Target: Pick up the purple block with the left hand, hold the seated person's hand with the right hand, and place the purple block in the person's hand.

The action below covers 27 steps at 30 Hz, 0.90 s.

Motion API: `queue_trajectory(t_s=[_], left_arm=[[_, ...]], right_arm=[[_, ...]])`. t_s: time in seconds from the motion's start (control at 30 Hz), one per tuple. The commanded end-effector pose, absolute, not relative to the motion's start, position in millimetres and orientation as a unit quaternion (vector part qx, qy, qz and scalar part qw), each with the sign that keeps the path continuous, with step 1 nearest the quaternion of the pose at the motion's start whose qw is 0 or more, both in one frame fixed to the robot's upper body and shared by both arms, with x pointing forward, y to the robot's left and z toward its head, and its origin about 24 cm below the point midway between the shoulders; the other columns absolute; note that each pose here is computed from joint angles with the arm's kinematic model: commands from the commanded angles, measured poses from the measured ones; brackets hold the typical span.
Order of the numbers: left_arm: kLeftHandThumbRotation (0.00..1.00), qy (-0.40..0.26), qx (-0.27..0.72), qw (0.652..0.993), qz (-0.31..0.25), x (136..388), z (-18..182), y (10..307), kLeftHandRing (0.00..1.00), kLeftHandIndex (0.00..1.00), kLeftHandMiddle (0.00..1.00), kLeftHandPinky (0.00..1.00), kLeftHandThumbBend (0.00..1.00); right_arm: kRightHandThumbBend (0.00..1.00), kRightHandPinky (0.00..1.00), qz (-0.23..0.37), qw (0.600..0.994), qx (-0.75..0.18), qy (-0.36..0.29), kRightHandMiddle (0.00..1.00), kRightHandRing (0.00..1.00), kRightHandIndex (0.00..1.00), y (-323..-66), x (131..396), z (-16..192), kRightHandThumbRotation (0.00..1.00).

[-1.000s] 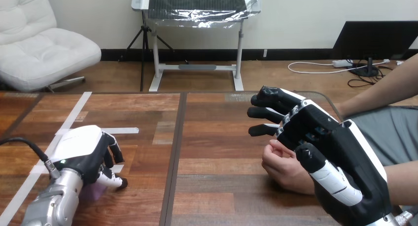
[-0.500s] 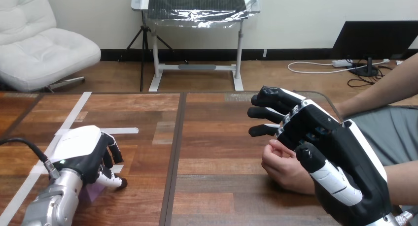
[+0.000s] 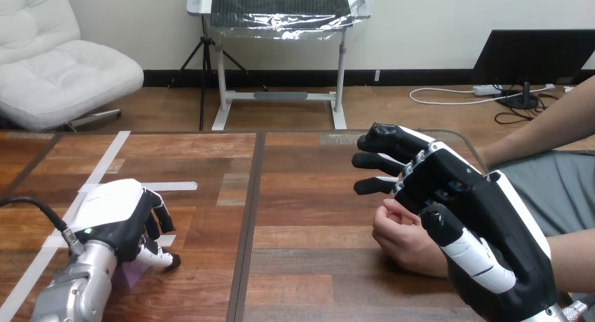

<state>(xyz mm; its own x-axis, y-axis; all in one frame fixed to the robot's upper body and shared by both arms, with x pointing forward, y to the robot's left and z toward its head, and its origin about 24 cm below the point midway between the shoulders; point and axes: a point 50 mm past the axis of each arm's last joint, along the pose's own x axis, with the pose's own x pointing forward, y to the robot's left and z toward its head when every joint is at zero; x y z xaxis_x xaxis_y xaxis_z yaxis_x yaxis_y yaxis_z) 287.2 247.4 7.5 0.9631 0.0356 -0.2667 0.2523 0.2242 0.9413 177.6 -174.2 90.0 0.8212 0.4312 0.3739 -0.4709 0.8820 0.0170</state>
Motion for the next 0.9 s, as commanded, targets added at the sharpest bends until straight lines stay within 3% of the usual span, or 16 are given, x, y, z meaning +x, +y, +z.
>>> queue_trajectory(t_s=[0.0, 0.2, 0.5, 0.87], left_arm=[[0.00, 0.084, 0.623, 0.776, -0.055, 296.2, 25.2, 246.8, 0.60, 0.49, 0.50, 0.75, 0.75], [0.00, 0.082, 0.612, 0.785, -0.049, 295.8, 26.4, 246.1, 0.60, 0.49, 0.50, 0.75, 0.75], [0.01, 0.085, 0.606, 0.789, -0.051, 294.7, 31.2, 245.3, 0.64, 0.60, 0.60, 0.77, 0.74], [0.21, 0.060, 0.597, 0.800, -0.030, 292.2, 42.9, 241.3, 0.72, 0.73, 0.72, 0.76, 0.80]], right_arm=[[0.74, 0.70, 0.244, 0.942, 0.038, -0.227, 0.83, 0.80, 0.80, -174.0, 183.0, 108.1, 0.58], [0.74, 0.70, 0.244, 0.942, 0.040, -0.226, 0.83, 0.80, 0.80, -173.8, 182.8, 108.3, 0.58], [0.73, 0.70, 0.243, 0.942, 0.038, -0.227, 0.82, 0.80, 0.80, -173.9, 182.6, 108.0, 0.57], [0.74, 0.71, 0.242, 0.943, 0.040, -0.226, 0.82, 0.80, 0.80, -174.3, 182.7, 107.3, 0.57]])
